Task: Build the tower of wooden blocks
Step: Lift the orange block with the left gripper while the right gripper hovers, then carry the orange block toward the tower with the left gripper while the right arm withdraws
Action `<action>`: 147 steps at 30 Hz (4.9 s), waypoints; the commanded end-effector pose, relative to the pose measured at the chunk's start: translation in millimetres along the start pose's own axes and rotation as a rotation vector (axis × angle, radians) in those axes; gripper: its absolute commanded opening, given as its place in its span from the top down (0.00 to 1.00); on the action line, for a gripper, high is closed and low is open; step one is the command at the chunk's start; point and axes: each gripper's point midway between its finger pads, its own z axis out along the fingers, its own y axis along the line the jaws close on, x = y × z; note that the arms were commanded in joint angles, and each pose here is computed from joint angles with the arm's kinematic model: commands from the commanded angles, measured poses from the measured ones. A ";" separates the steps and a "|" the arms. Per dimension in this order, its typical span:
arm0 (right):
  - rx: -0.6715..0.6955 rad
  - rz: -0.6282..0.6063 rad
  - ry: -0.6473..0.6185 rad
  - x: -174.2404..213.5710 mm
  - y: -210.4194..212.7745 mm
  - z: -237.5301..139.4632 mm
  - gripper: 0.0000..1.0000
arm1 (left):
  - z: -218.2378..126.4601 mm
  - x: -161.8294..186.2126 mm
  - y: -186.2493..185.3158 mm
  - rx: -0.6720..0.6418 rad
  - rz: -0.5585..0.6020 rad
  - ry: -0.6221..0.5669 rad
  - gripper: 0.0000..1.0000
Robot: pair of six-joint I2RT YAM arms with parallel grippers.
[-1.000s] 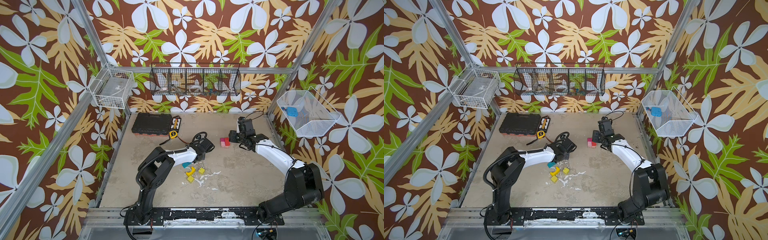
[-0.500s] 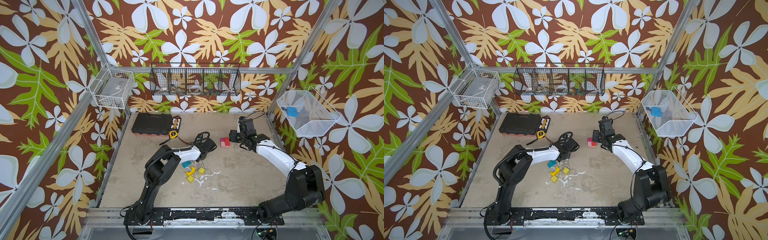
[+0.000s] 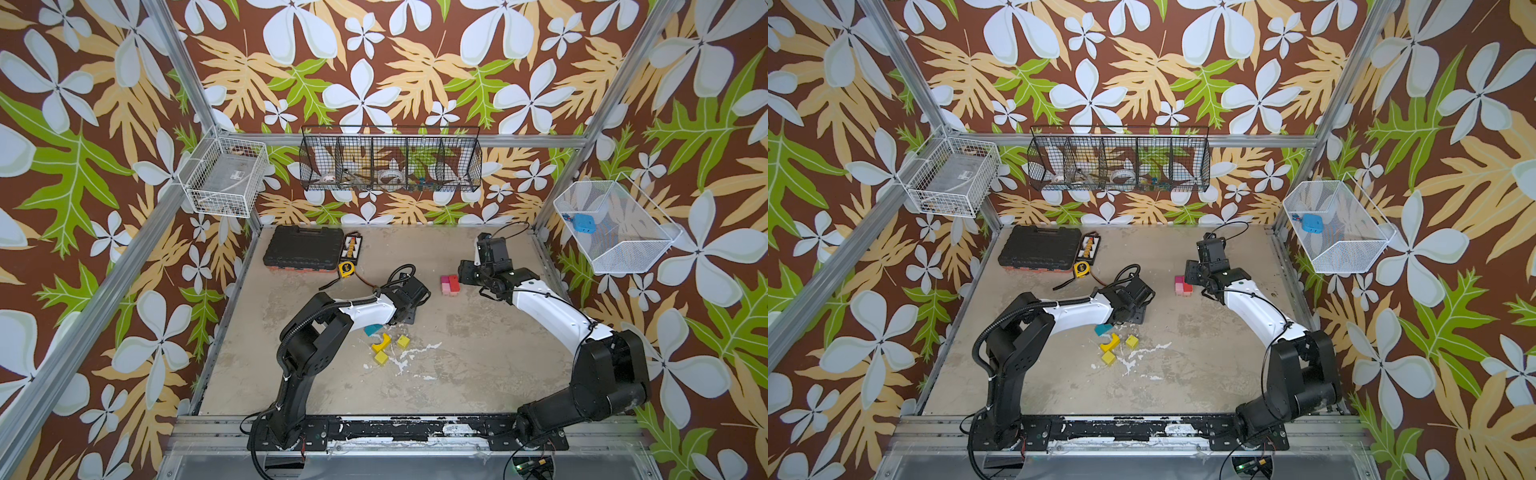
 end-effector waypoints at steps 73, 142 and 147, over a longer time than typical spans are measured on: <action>-0.013 -0.006 0.005 0.5 2.4 -0.1 0.33 | 4.4 25.5 21.9 -0.010 -0.063 0.134 0.31; 0.055 0.338 -0.573 63.5 -122.0 -59.6 0.27 | -143.7 -108.3 -46.3 0.709 0.683 -0.504 1.00; 0.048 0.312 -0.557 61.9 -115.0 -55.7 0.27 | -114.3 -107.4 -57.1 0.744 0.790 -0.454 1.00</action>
